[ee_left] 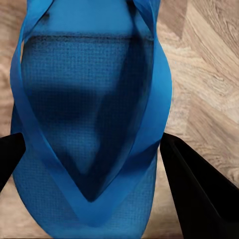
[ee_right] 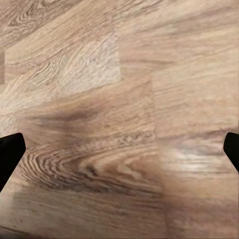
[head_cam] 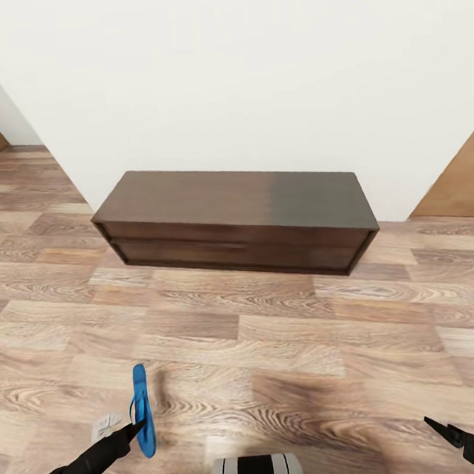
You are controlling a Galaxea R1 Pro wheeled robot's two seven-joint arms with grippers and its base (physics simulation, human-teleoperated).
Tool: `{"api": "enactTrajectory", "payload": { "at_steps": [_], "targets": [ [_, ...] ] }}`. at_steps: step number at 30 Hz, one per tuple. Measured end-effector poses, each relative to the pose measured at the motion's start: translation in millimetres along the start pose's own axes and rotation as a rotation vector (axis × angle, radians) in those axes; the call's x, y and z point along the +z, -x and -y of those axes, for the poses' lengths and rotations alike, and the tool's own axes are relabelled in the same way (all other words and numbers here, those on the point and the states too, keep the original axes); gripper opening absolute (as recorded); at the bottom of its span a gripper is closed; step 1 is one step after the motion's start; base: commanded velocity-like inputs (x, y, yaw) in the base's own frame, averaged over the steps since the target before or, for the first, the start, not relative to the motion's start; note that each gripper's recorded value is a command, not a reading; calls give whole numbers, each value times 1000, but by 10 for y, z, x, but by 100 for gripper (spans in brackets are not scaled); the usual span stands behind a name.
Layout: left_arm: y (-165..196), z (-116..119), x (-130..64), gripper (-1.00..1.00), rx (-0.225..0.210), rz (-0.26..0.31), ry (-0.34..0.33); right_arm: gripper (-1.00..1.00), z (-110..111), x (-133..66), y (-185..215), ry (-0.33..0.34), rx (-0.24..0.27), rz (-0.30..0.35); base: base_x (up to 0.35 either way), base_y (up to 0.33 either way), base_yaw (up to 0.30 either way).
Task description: In the bedroom, move the book from the bed onto either nightstand, and place the two sandals side by side next to the bed.
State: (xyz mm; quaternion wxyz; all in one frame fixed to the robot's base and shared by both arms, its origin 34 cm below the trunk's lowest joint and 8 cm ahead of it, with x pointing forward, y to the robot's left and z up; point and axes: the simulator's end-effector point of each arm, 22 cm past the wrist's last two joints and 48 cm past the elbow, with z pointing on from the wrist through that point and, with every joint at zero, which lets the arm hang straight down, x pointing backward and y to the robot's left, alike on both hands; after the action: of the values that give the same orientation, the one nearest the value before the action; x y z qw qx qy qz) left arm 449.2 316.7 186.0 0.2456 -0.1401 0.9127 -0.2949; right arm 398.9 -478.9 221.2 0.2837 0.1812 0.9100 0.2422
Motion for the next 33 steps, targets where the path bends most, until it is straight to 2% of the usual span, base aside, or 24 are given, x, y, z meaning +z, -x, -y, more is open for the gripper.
{"api": "enactTrajectory", "payload": {
  "at_steps": [5,8,9,12,15,20,33],
  "targets": [
    [-2,1,3,-100,0,0,1,100,-1,45,-15,-14,-35,22,0,0,292],
    [0,4,6,-100,0,1,0,100,95,150,-95,-94,-52,44,0,0,292],
    [-2,4,6,-100,0,1,0,100,148,220,-188,-147,-44,45,0,0,292],
    [2,4,6,-100,0,1,0,100,155,422,-470,-245,-8,49,0,0,292],
    [2,3,6,-100,0,1,0,100,136,533,-617,-305,0,62,0,0,292],
    [-3,3,5,-100,1,1,1,100,-46,701,-889,-307,-30,24,0,0,292],
    [-37,-2,15,-100,2,-7,2,100,-110,746,-914,-286,-55,12,0,0,283]
  ]
}}
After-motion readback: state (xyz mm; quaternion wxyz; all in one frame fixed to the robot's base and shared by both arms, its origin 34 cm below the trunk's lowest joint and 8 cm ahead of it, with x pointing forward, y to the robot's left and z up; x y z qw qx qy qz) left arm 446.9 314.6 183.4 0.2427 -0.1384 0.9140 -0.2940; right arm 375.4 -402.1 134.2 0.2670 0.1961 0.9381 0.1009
